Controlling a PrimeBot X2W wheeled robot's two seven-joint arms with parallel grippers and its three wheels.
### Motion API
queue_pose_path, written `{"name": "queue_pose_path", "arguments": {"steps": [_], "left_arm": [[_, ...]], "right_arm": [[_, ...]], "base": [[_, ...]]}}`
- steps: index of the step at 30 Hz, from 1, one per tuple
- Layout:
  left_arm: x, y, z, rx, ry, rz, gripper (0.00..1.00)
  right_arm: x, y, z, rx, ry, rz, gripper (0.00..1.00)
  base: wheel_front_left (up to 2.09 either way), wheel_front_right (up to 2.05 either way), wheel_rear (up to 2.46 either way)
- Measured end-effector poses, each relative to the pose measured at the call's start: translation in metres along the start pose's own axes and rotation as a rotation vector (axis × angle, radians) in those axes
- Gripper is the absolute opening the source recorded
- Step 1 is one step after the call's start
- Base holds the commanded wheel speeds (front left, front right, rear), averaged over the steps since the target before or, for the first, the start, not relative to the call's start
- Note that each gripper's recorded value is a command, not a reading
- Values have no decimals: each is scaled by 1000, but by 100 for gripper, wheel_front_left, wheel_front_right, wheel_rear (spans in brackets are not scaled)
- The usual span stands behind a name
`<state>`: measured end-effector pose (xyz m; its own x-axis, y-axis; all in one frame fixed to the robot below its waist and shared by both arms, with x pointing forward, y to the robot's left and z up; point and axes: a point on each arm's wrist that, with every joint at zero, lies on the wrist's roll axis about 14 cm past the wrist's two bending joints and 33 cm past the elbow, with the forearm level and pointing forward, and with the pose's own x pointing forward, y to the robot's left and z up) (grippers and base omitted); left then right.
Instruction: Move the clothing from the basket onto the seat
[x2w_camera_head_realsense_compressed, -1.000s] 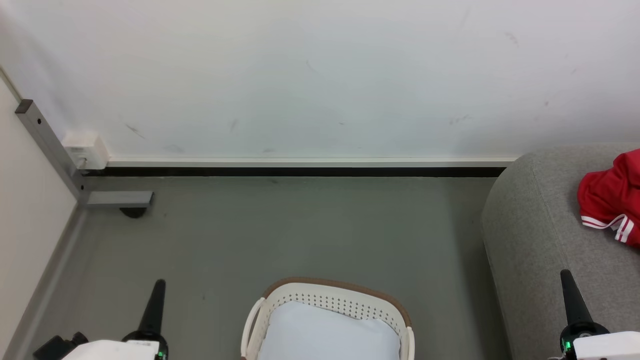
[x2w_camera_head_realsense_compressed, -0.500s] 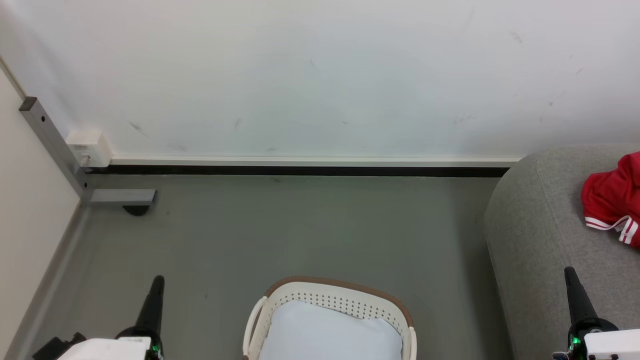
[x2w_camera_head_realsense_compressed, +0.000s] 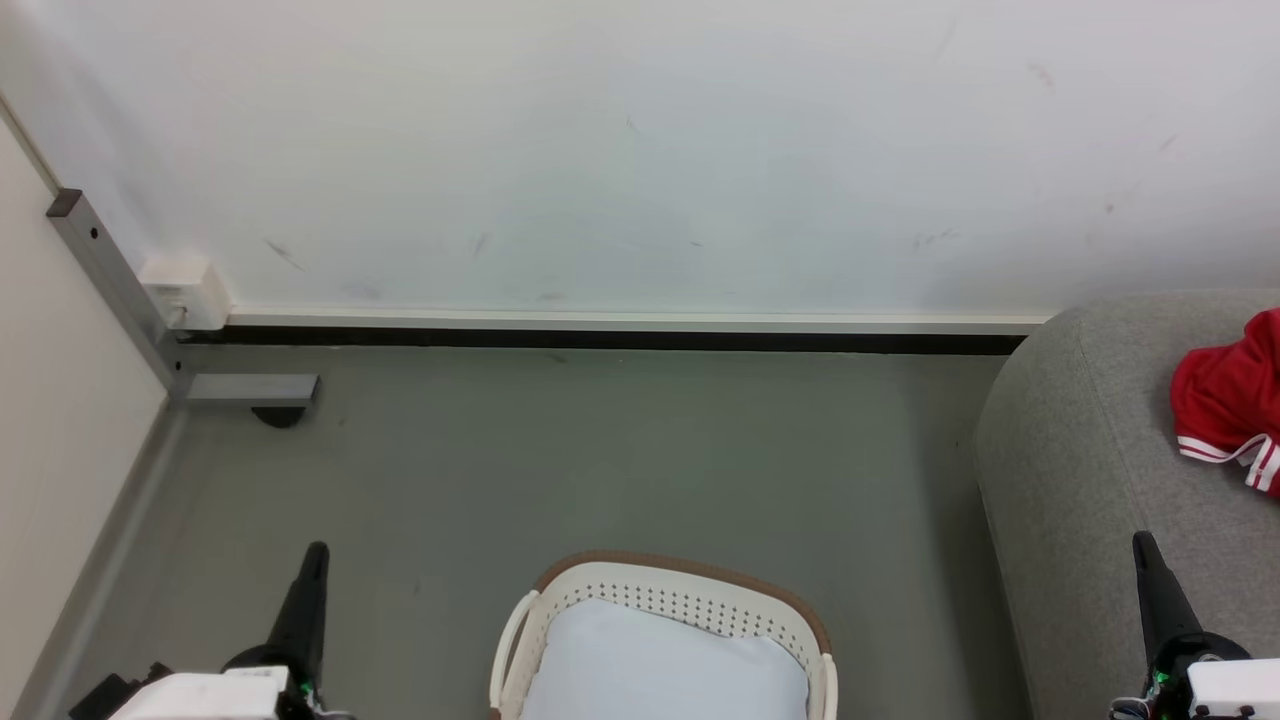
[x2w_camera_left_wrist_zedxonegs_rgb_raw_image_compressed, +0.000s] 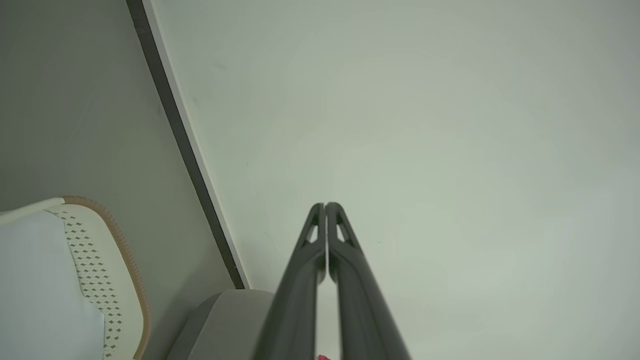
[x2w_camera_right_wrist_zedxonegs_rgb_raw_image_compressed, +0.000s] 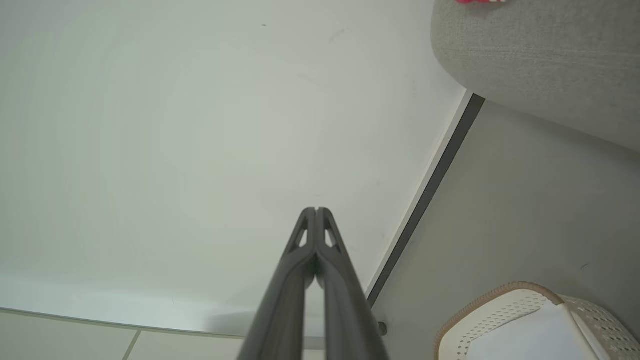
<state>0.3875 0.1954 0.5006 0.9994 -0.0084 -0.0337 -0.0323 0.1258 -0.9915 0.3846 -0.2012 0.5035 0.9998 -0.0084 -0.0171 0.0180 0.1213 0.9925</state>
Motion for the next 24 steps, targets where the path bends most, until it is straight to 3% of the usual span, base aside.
{"name": "queue_pose_path", "arguments": {"steps": [24], "left_arm": [[0, -3, 5, -125, -10, -22, 0]], "right_arm": [[3, 1, -1, 124, 9, 9, 0]], "base": [[0, 0, 0]]}}
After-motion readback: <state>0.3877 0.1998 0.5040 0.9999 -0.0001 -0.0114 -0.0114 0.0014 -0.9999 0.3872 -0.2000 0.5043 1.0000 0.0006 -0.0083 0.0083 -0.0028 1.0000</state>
